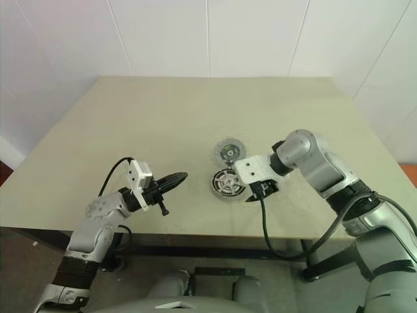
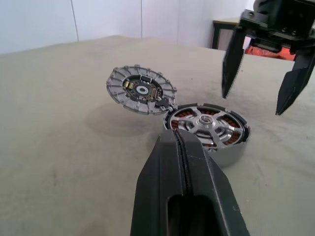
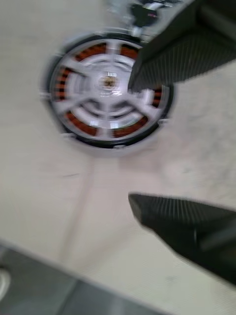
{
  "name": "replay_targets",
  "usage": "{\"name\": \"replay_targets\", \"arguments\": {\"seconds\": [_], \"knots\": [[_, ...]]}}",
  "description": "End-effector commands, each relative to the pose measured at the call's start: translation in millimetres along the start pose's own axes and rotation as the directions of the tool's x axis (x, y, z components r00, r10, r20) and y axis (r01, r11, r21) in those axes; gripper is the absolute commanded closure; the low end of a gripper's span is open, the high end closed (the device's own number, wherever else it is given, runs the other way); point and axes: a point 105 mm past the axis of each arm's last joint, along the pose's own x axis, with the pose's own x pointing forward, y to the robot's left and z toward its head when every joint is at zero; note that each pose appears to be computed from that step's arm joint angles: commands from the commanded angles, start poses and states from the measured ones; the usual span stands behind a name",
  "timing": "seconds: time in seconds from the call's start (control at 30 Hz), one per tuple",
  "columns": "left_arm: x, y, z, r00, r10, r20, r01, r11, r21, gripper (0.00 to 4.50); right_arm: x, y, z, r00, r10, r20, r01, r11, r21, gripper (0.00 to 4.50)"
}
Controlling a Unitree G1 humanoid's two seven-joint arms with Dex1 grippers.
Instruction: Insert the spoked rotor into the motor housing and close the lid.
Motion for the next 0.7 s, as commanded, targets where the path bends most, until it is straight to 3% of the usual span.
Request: {"name": "replay_targets", "arguments": {"seconds": [0.03,0.33,0.7], "knots": [[0.8,2.0,7.7,1.0,-0.009,0.02,0.008,1.0,0.019,4.5,-6.0,-15.8,-0.4,0.997,-0.064,-0.039,0.061,0.996,-0.065,0.02],[3.4,3.0,2.1,1.0,-0.013,-0.006,0.013,1.0,0.013,4.5,8.0,-15.5,-5.1,0.997,-0.068,-0.043,0.064,0.994,-0.089,0.02],[8.5,4.7,-4.1,0.999,-0.026,-0.035,0.026,1.0,0.011,4.5,0.2,-9.4,27.9,0.997,-0.073,-0.015,0.068,0.973,-0.22,0.02]]}}
